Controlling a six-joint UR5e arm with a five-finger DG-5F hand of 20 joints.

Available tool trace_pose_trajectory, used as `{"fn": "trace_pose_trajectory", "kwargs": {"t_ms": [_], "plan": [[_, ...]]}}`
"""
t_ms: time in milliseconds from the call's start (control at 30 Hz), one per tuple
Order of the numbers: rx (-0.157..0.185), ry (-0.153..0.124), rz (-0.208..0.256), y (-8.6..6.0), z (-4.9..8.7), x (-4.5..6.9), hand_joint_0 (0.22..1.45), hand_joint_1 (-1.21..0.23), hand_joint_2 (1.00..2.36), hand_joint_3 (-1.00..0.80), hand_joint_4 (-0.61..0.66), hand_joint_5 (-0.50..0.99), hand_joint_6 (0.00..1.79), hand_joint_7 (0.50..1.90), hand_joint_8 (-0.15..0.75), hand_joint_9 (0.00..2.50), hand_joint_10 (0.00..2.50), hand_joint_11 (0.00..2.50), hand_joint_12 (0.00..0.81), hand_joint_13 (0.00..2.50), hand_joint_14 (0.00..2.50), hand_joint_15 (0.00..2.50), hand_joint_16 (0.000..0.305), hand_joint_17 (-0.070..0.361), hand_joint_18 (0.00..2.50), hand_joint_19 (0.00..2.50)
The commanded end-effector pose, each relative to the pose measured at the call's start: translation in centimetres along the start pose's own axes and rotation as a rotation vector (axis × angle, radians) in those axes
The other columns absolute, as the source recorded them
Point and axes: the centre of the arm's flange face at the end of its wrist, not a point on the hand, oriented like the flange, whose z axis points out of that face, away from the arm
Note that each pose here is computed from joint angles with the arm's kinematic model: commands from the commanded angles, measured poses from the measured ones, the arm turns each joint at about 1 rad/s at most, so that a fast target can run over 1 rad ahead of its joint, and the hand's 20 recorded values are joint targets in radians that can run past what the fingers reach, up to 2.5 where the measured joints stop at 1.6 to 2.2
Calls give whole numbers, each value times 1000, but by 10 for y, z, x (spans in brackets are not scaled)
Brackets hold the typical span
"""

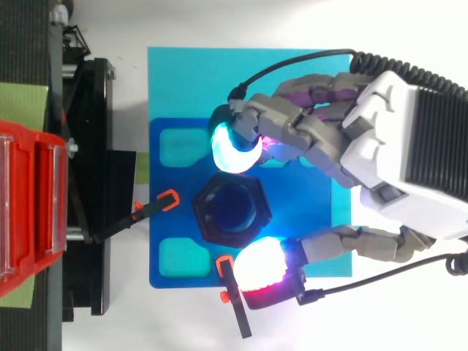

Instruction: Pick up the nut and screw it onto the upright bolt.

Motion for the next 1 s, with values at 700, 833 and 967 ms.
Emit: {"fn": "trace_pose_trajectory", "kwargs": {"t_ms": [700,833,967], "plan": [[-5,-11,32,0,2,4,580,-675,1002,-475,312,-124,501,1315,398,1067,6,237,395,992,0,85,54,122,928,238],[-6,-14,35,0,2,4,582,-676,1002,-476,312,-123,501,1309,396,1063,7,243,396,988,3,86,54,122,924,237],[-5,-12,34,0,2,4,582,-676,1002,-476,312,-122,501,1311,396,1065,7,237,394,987,3,88,54,121,922,241]]}}
